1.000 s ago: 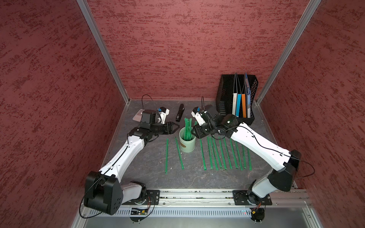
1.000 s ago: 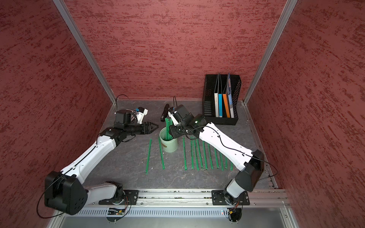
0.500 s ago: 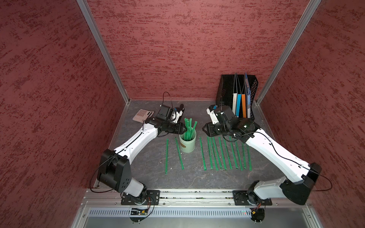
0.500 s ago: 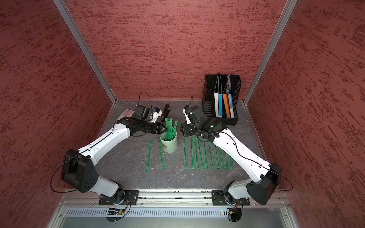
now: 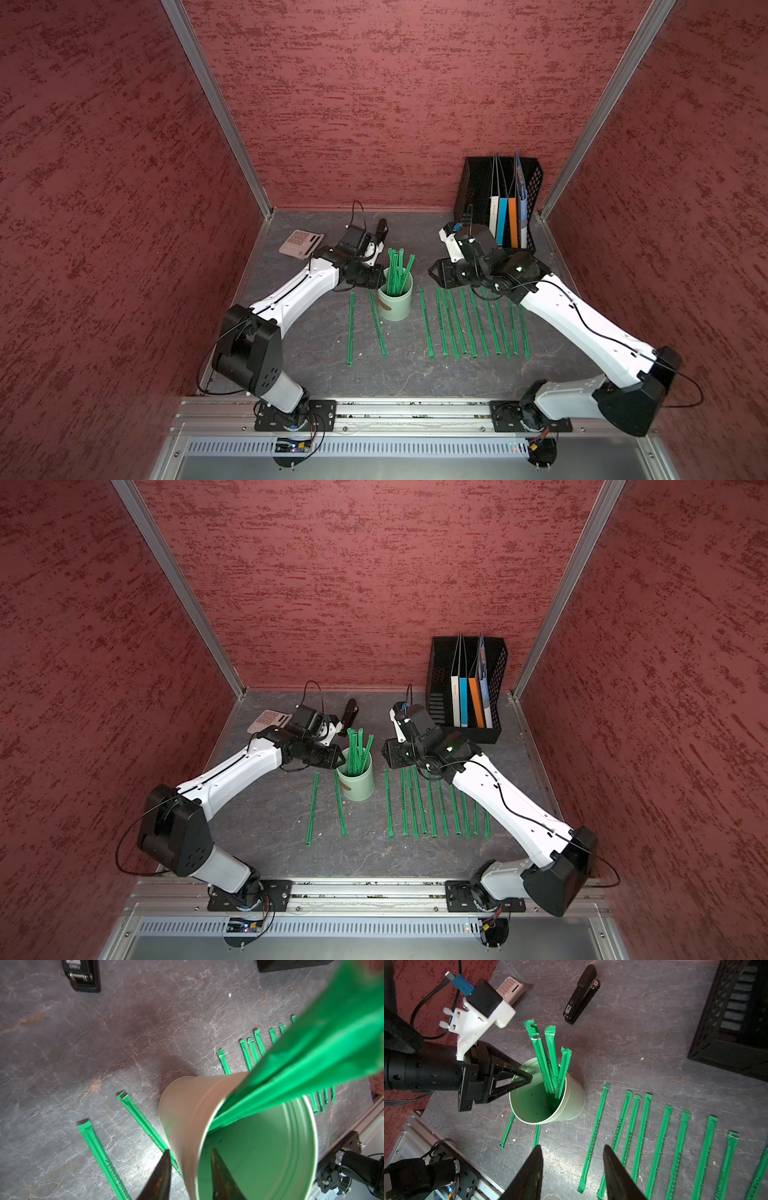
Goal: Take the straws out of the storage container
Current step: Pick up the container from the center of the board.
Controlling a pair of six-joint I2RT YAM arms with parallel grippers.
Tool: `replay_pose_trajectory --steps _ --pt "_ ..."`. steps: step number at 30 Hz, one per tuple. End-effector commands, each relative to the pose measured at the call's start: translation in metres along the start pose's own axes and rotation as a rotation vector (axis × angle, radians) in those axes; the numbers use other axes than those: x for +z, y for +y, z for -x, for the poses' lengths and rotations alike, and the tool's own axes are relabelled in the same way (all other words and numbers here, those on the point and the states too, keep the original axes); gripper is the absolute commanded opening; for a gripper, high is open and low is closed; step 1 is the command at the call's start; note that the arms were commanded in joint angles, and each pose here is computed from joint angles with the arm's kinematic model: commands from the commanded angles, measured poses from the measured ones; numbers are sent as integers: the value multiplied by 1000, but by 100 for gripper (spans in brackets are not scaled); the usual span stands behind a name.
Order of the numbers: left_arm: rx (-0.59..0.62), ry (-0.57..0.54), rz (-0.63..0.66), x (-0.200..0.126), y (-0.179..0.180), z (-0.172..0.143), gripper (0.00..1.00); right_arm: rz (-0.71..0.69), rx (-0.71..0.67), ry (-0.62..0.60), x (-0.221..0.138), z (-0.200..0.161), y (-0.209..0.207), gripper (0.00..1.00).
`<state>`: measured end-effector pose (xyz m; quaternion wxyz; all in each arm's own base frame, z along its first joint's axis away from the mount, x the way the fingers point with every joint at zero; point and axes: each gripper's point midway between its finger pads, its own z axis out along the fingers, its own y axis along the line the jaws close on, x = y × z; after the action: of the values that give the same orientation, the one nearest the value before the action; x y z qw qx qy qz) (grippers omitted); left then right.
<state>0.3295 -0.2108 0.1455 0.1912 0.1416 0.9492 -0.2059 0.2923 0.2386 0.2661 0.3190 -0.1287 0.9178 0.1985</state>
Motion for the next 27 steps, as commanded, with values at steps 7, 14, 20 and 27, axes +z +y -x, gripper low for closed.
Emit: replay_pose_trajectory --steps 7,14,20,27 --pt "11 -21 12 3 -2 14 11 28 21 -43 -6 7 0 44" --pt "12 -56 35 -8 -1 24 9 44 23 -40 -3 6 2 44" --pt "8 -117 109 -45 7 42 9 81 17 -50 -4 12 9 45" --pt "-51 -155 348 -111 53 48 9 160 -15 -51 2 31 30 45"
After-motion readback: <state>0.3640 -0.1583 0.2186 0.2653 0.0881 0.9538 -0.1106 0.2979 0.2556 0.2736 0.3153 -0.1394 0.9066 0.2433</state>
